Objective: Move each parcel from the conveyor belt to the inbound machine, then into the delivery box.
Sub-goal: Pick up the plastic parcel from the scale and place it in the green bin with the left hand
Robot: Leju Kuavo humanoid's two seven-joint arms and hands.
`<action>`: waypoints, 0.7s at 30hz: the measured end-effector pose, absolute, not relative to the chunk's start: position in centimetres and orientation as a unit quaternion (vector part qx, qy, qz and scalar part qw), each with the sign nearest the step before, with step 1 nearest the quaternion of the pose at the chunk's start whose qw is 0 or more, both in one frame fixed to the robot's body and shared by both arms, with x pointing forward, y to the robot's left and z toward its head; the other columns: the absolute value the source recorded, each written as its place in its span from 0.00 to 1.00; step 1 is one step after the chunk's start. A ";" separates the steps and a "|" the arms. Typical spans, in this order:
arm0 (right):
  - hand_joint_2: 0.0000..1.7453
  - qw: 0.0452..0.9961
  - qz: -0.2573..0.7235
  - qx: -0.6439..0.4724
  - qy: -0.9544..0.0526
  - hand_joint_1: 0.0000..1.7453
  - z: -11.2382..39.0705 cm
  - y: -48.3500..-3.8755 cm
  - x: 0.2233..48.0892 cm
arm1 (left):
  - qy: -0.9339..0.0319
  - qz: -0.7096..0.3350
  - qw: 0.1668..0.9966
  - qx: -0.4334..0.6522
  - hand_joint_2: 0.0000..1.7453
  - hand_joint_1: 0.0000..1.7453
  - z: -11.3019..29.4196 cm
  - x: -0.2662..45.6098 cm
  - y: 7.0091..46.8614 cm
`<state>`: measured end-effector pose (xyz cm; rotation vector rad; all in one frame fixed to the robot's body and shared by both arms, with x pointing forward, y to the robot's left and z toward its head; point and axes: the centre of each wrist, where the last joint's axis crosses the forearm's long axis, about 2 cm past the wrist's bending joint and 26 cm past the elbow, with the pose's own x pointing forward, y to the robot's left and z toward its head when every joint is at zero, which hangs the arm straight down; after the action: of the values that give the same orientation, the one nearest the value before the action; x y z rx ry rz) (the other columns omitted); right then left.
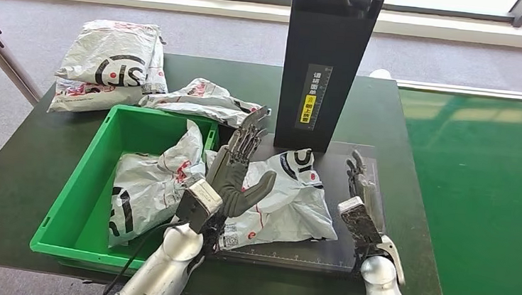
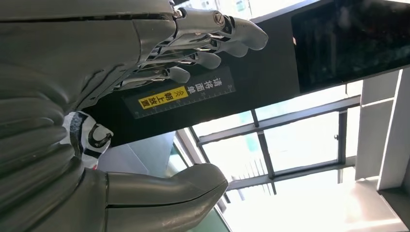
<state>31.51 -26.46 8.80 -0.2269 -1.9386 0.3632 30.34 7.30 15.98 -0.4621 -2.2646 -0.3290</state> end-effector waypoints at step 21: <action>1.00 0.302 -0.134 -0.391 -0.859 0.00 16.8 -29.5 28.4 | -0.743 -0.493 0.451 0.021 1.00 0.00 8.4 28.2 2.9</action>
<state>28.41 -29.48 16.76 -1.0372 -2.2769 -0.3548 28.23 2.90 8.45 0.0516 -1.8371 -1.2188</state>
